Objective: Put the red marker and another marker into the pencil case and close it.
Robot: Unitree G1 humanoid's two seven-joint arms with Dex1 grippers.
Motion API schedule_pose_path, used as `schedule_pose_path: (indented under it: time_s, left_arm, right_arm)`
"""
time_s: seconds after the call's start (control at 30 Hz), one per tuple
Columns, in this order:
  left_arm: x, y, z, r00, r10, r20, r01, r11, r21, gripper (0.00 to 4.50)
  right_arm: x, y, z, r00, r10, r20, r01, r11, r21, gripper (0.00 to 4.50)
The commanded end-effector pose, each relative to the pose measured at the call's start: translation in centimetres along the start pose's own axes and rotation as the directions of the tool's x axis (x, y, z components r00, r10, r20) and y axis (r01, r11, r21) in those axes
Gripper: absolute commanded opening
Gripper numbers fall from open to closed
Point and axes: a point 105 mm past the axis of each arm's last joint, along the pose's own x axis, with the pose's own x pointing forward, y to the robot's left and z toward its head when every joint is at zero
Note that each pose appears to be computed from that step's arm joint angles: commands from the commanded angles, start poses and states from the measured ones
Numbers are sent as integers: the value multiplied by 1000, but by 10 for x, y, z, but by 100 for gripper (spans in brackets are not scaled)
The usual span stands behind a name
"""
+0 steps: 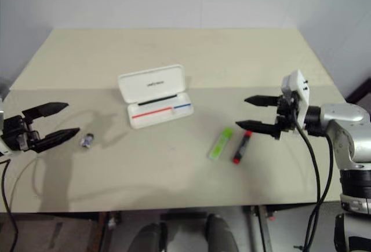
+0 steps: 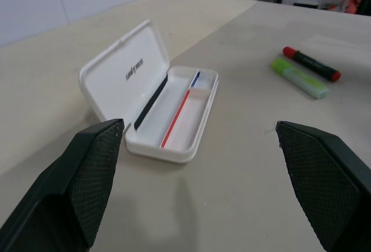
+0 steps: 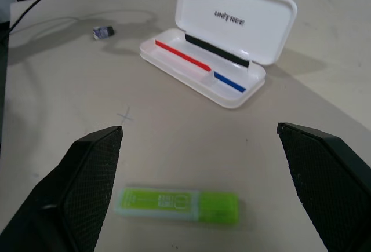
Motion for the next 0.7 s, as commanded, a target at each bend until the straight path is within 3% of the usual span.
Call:
schedule_pose_path:
  time_s: [0.03, 0.27, 0.5, 0.7]
  left_arm:
    - [1, 3, 9, 1000, -13, -11, 14, 999, 39, 446]
    - [20, -6, 13, 997, -68, 27, 67, 997, 26, 446]
    - [24, 2, 16, 995, -99, 24, 97, 993, 59, 446]
    - [38, 6, -8, 990, -123, -65, 129, 988, 83, 446]
  right_arm:
    - [-1, 7, 19, 998, 7, 57, -4, 999, -50, 450]
    - [18, 26, 20, 993, 45, 110, -39, 998, -54, 450]
    - [14, 39, 20, 993, 99, 67, -94, 993, -73, 450]
    - [21, 30, 14, 997, 61, 54, -55, 994, -98, 450]
